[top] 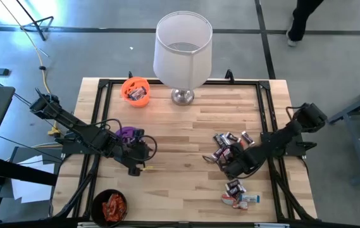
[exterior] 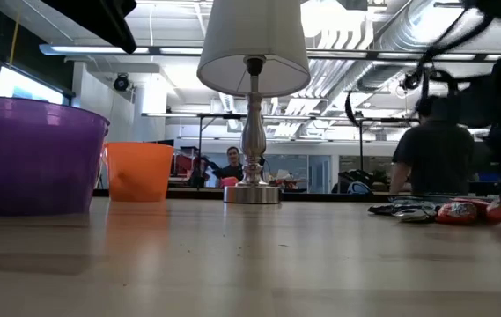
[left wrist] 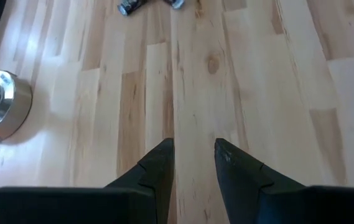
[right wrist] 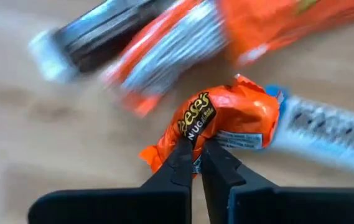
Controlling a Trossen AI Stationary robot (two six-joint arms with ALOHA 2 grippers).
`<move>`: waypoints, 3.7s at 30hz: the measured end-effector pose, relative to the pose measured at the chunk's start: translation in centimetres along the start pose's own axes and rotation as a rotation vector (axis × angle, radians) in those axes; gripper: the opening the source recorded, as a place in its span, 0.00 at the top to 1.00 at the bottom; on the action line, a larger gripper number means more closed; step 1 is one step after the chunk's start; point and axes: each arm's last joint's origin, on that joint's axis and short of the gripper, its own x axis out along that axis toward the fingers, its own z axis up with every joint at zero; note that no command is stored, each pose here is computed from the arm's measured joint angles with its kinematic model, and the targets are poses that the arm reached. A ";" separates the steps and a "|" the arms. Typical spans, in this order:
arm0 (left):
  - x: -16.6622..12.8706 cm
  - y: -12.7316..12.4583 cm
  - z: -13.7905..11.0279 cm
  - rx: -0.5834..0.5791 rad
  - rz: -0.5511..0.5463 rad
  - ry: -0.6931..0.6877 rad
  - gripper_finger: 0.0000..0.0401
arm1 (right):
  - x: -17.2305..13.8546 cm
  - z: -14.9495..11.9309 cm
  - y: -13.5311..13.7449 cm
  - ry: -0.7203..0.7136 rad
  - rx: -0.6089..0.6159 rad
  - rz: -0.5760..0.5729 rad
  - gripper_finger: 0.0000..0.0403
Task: Sort candy
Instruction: Put the orange chocolate into the black bucket
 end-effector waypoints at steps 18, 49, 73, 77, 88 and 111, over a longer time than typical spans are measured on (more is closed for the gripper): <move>-0.1 -0.2 0.6 -0.309 0.014 -0.070 0.74 | -7.2 -1.8 6.5 -0.212 -0.543 0.482 0.99; 2.9 -1.3 6.3 -0.212 -0.157 -0.517 0.74 | -10.3 0.6 12.1 -1.075 -1.108 0.490 0.99; 4.8 1.6 7.3 -0.163 -0.038 -0.579 0.74 | -9.9 -0.1 11.5 -1.114 -1.291 0.346 0.99; 5.0 1.7 7.3 -0.165 -0.043 -0.575 0.74 | -9.9 -0.1 11.5 -1.122 -1.310 0.332 0.99; 5.2 1.7 7.3 -0.175 -0.043 -0.576 0.74 | -10.2 0.1 11.6 -1.178 -1.347 0.277 0.99; 7.6 2.6 7.5 -0.190 -0.141 -0.577 0.87 | -9.9 1.1 12.0 -1.120 -1.334 0.353 0.99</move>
